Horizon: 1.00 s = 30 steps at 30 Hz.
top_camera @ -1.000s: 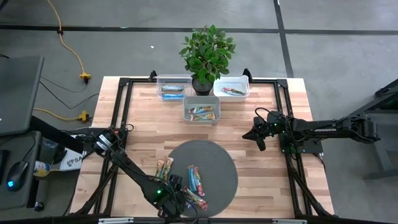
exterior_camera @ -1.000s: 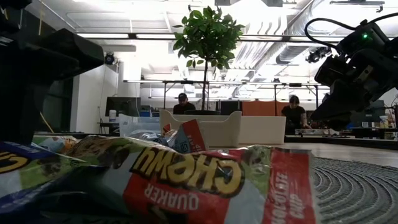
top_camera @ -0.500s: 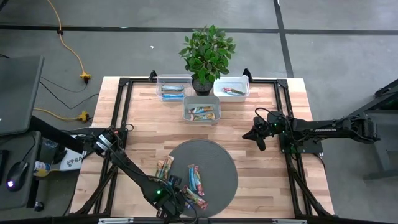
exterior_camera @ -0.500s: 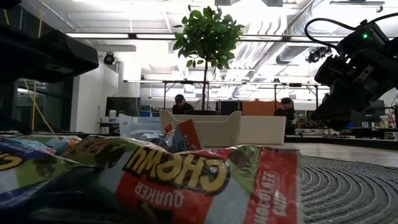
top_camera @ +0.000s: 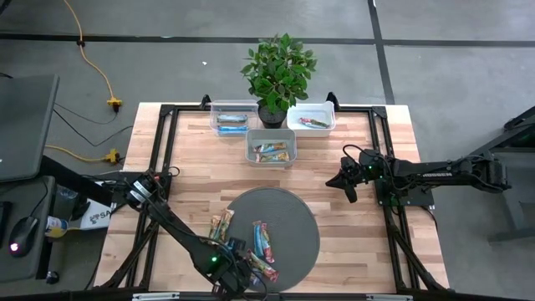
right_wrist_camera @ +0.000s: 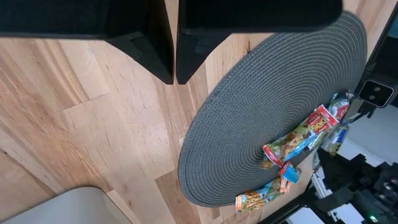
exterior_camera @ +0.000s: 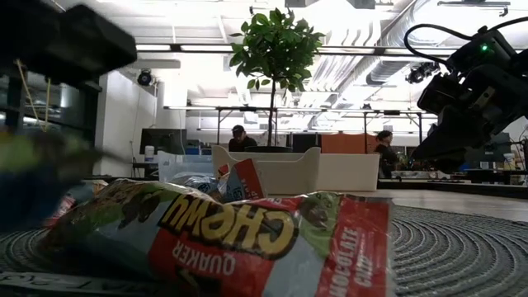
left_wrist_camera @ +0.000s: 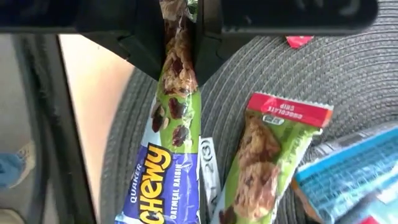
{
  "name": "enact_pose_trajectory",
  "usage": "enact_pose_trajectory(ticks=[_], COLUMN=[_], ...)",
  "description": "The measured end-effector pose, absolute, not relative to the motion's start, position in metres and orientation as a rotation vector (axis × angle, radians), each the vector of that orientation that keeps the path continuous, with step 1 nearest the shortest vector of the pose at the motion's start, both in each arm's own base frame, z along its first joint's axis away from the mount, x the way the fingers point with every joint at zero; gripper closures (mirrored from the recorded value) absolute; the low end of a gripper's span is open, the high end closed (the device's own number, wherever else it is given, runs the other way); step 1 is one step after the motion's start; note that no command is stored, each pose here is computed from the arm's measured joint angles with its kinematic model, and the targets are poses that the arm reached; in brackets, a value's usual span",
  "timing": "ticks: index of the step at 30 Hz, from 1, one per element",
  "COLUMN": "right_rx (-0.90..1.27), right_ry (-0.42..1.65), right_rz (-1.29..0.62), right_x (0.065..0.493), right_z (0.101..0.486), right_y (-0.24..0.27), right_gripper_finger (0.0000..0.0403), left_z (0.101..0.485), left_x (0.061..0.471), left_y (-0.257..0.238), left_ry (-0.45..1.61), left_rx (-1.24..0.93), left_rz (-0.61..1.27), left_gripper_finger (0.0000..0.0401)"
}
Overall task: Pick and place Granola Bars by type
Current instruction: Put the blue granola bar into the transparent bin
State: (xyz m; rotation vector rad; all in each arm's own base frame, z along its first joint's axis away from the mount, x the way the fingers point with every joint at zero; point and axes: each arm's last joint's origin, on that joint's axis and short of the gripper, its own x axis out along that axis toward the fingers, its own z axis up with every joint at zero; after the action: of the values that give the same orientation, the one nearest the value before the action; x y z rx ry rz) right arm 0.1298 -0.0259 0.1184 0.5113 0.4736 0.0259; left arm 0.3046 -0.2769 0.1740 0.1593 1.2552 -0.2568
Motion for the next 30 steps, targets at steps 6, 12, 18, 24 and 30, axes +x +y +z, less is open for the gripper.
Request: enact_pose_trajectory(ticks=[6,12,18,24,30], right_rx=[0.511,0.511,0.511,0.511,0.511], right_ry=[0.474,0.474,0.474,0.474,0.474], right_rz=[0.026,0.026,0.026,0.026,0.026], right_x=[0.130,0.130,0.130,0.130,0.130], right_z=[0.118,0.118,0.118,0.118,0.118], right_y=[-0.026,-0.026,-0.026,-0.026,-0.026], right_gripper_finger=[0.0403,0.0403,0.0403,0.0403,0.0403], left_z=[0.194,0.218,0.242,0.276,0.326], left_x=[0.310,0.318,0.326,0.334,0.345], left_y=[-0.282,-0.289,-0.295,-0.298,-0.294], left_ry=[1.232,1.162,1.069,0.930,0.745], left_rx=[0.145,0.133,0.109,0.106,0.111], left_rz=[-0.267,-0.306,-0.311,-0.276,-0.232], left_gripper_finger=[0.0346,0.0346,0.0346,0.0346,0.0346])
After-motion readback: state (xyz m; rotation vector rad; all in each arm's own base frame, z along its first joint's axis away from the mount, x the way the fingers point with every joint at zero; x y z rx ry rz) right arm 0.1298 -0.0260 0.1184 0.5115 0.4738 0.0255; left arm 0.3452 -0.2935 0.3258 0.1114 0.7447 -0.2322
